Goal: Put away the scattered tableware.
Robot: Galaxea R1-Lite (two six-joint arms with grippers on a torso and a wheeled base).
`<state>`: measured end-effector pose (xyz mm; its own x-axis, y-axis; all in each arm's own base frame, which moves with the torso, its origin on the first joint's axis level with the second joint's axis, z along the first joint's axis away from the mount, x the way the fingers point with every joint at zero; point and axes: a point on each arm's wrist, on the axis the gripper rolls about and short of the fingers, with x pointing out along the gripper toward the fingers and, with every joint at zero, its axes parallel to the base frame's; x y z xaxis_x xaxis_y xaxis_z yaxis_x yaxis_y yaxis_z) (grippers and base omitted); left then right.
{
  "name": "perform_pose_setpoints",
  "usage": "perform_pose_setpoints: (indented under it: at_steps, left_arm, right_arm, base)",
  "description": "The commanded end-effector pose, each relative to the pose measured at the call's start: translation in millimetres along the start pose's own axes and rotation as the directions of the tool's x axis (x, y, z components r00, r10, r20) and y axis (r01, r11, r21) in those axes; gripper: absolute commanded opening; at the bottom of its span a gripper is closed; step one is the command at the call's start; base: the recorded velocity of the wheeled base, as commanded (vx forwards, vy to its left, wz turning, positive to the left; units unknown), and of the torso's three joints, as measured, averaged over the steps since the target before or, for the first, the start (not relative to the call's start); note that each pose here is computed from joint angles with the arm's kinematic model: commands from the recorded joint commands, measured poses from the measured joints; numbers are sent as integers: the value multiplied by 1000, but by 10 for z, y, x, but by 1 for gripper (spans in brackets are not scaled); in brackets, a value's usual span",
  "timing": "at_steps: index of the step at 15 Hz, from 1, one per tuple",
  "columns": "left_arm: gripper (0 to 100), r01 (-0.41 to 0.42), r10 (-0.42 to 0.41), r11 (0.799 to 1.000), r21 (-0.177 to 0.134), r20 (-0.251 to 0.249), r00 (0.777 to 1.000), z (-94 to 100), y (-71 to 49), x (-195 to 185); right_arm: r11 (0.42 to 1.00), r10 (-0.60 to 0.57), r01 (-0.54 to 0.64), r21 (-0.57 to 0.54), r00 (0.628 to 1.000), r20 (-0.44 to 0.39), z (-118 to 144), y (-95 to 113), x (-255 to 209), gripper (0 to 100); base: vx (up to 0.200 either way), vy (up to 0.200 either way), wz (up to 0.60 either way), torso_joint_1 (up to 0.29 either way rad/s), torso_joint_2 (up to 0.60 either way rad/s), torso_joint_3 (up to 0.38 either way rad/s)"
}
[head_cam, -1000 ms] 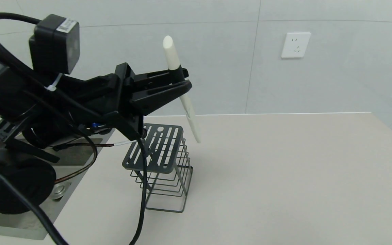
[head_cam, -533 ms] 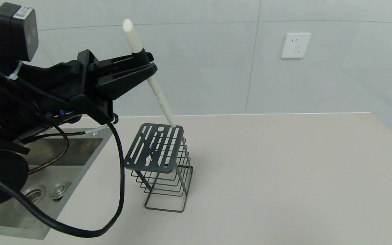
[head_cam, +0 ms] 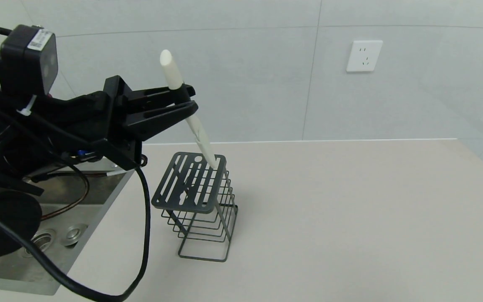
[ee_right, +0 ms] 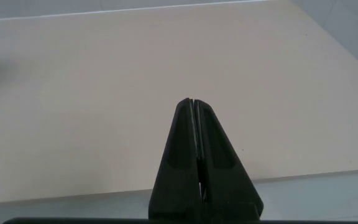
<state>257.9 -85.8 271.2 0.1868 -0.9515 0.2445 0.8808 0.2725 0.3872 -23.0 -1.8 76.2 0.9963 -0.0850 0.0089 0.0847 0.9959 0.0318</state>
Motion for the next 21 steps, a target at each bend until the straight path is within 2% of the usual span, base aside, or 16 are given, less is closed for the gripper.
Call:
perform_pose_setpoints:
  at_steps: [1, 2, 4, 5, 7, 8, 12, 21]
  left_arm:
    - [0, 28, -28, 1000, -12, -5, 1000, -170, 71, 36]
    - [0, 49, -49, 999, 0, 4, 999, -237, 109, 52]
    - [0, 52, -52, 999, 3, 24, 998, -284, 135, 50]
    - [0, 54, -53, 998, -19, 43, 998, -266, 137, 51]
    - [0, 50, -49, 999, -15, 46, 998, -214, 135, 31]
    - [0, 37, -37, 999, 1, 44, 998, -164, 147, -20]
    - [0, 32, -32, 999, 1, 40, 999, -164, 160, -43]
    - [0, 30, -30, 999, -24, 28, 999, -237, 150, -52]
  right_arm:
    - [1000, 1, -1, -1, 1000, -3, -1, 0, 1, 0]
    - [1000, 1, -1, 1, 1000, -3, -1, 0, 1, 0]
    - [1000, 1, -1, 1, 1000, -3, -1, 0, 1, 0]
    - [1000, 1, -1, 1, 1000, -3, -1, 0, 1, 0]
    - [1000, 1, -1, -1, 1000, -3, -1, 0, 1, 0]
    - [1000, 1, -1, -1, 1000, -3, -1, 0, 1, 0]
    - [1000, 2, -2, -1, 1000, -3, -1, 0, 1, 0]
    - [1000, 2, -2, -1, 1000, -3, -1, 0, 1, 0]
  base:
    - [0, 0, 0, 0, 0, 0]
    - [0, 0, 0, 0, 0, 0]
    - [0, 0, 0, 0, 0, 0]
    - [0, 0, 0, 0, 0, 0]
    - [0, 0, 0, 0, 0, 0]
    - [0, 0, 0, 0, 0, 0]
    - [0, 0, 0, 0, 0, 0]
    - [0, 0, 0, 0, 0, 0]
